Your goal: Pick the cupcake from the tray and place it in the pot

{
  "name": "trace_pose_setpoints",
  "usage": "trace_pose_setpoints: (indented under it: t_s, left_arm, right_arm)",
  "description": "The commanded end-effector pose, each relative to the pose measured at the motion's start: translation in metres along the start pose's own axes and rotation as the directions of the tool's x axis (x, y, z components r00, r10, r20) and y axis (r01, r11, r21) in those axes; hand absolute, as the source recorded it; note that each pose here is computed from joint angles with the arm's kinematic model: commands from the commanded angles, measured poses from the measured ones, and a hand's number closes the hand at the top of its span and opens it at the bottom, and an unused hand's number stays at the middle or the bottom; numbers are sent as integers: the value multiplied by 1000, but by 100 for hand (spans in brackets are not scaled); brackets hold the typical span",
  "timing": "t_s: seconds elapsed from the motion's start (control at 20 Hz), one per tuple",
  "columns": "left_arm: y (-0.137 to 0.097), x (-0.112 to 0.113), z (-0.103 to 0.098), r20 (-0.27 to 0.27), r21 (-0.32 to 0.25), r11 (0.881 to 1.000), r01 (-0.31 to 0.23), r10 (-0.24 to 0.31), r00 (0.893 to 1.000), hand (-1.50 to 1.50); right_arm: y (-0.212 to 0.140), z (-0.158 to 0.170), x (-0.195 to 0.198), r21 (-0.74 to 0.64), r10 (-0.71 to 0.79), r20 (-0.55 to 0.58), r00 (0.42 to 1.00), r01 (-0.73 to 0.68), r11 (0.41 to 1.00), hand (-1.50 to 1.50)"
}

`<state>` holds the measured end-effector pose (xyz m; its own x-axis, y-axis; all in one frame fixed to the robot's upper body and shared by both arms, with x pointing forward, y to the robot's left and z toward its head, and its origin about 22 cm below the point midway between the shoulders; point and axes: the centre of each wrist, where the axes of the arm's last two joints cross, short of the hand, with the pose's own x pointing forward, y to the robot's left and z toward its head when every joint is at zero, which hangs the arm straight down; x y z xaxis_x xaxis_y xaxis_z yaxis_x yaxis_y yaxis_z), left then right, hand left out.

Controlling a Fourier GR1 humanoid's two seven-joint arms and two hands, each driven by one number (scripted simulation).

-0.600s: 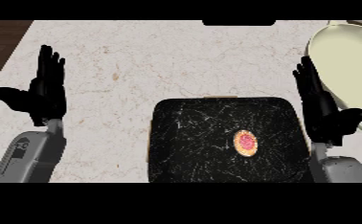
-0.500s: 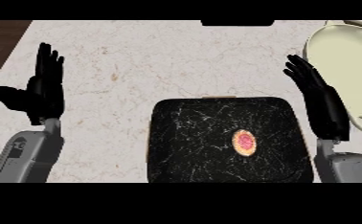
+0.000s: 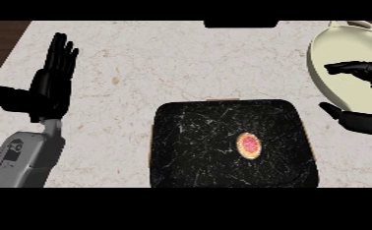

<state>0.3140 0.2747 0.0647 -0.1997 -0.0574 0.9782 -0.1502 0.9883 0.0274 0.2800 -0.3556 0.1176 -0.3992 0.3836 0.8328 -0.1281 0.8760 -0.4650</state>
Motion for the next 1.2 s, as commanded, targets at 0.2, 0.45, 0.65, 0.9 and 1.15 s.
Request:
trace_pose_setpoints:
  t_s: [0.2, 0.45, 0.65, 0.9, 1.15]
  left_arm:
    - [-1, 4, 2, -15, -42, 999, -17, 16, 1000, 0]
    - [-4, 11, -1, -25, -42, 999, -22, 21, 999, 0]
    - [2, 16, 3, -14, -43, 999, -7, 7, 1000, 0]
    - [12, 18, 4, -41, -55, 998, -19, 17, 999, 0]
    - [8, 12, 0, -9, -51, 999, -3, 2, 1000, 0]
  right_arm:
    - [-43, 42, 2, 195, 129, 221, 967, -174, 965, -150]
    - [-43, 44, 24, 338, 316, 162, 935, -353, 872, -150]
    - [-14, 30, 49, 443, 417, 125, 900, -427, 788, -150]
    - [19, 8, 88, 485, 476, 114, 872, -467, 739, -150]
    - [54, 18, 81, 541, 496, 54, 867, -443, 715, -150]
